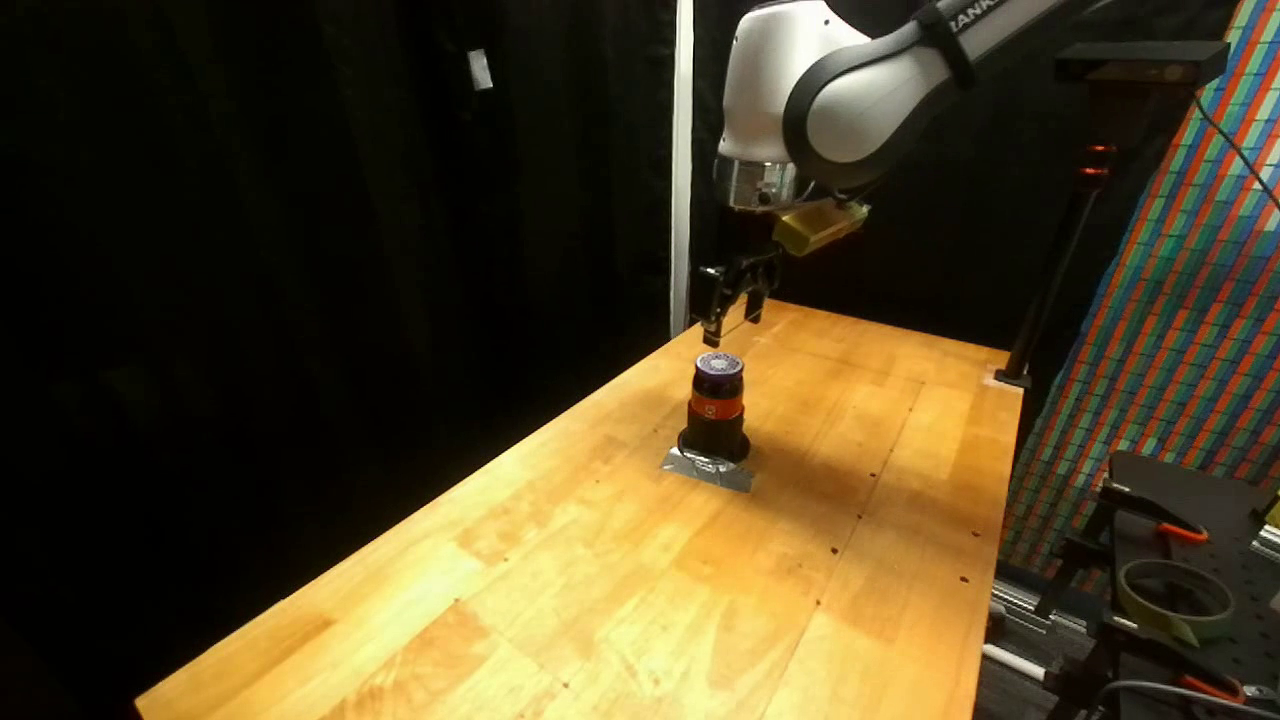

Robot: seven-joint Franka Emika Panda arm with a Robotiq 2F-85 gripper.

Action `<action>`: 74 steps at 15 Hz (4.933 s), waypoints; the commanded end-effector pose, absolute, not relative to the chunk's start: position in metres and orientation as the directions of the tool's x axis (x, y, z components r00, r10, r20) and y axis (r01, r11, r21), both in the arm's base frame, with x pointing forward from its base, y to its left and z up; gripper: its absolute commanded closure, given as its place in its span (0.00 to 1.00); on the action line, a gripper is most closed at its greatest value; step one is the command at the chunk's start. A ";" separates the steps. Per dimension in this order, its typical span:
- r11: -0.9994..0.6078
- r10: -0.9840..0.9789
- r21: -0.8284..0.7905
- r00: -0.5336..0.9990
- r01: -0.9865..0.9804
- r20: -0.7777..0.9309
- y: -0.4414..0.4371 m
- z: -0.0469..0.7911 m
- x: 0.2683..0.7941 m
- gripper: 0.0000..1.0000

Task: Put a rubber band around the cup

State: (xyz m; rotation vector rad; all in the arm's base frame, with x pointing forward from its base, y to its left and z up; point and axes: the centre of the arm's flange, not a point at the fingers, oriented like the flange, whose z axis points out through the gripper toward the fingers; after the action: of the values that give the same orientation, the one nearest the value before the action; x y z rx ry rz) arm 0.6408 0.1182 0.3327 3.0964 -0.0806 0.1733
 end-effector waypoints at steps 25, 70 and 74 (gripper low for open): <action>-0.986 -0.158 -0.060 0.985 -0.154 0.071 0.104 0.251 0.677 0.00; -0.995 -0.084 -0.098 0.842 -0.037 0.533 0.100 0.244 0.498 0.90; -0.992 -0.110 -0.117 0.772 -0.046 0.626 0.094 0.245 0.489 0.90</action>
State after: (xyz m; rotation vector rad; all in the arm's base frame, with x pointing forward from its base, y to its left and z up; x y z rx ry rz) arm 0.5065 0.0876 0.2451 3.0825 -0.1022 0.9708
